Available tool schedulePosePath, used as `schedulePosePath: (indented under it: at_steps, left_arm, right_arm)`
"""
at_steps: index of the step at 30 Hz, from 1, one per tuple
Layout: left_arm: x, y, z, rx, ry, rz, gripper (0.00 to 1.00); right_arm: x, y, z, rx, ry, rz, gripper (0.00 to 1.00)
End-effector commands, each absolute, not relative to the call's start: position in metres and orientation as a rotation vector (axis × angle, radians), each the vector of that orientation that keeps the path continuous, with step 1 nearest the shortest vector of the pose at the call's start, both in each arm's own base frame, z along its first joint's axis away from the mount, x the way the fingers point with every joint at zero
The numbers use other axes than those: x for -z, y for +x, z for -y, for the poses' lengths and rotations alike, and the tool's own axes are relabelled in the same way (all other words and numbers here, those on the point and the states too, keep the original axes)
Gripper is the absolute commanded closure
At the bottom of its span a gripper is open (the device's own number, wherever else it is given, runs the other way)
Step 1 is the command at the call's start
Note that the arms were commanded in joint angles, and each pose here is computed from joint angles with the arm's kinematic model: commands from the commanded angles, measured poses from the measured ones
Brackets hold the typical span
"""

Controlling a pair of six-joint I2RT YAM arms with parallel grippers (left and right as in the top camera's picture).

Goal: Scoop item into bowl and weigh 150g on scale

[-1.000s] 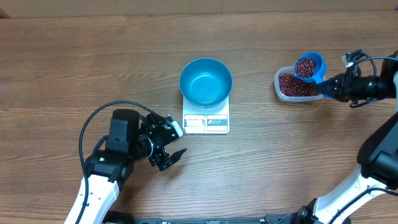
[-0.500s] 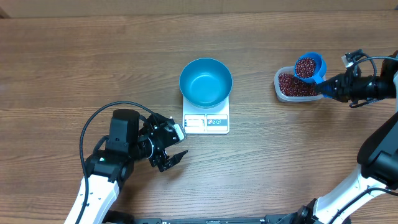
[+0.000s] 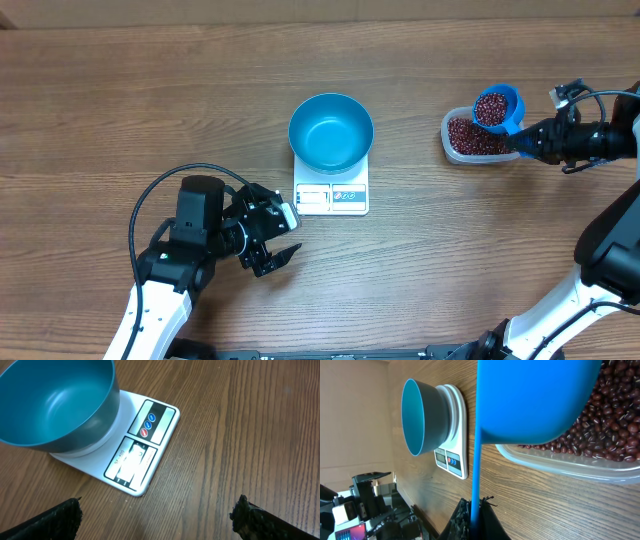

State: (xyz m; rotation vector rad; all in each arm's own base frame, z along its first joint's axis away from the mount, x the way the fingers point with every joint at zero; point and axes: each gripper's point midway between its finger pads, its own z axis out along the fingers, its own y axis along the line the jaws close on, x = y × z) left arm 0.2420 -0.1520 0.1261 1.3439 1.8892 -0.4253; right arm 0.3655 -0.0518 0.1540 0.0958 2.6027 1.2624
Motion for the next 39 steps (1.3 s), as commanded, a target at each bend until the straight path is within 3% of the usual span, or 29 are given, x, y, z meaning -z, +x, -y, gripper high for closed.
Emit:
schedulePosePath:
  at_steps: [1, 39]
  left_arm:
    - [-0.124, 0.240, 0.154, 0.437, 1.380, -1.857, 0.00]
    - [-0.124, 0.241, 0.152, 0.425, 1.378, -1.864, 0.00]
  right_arm:
    - [-0.164, 0.367, 0.049, -1.272, 0.080, -2.562, 0.96]
    - [-0.175, 0.368, 0.050, -1.298, 0.186, -2.582, 0.96]
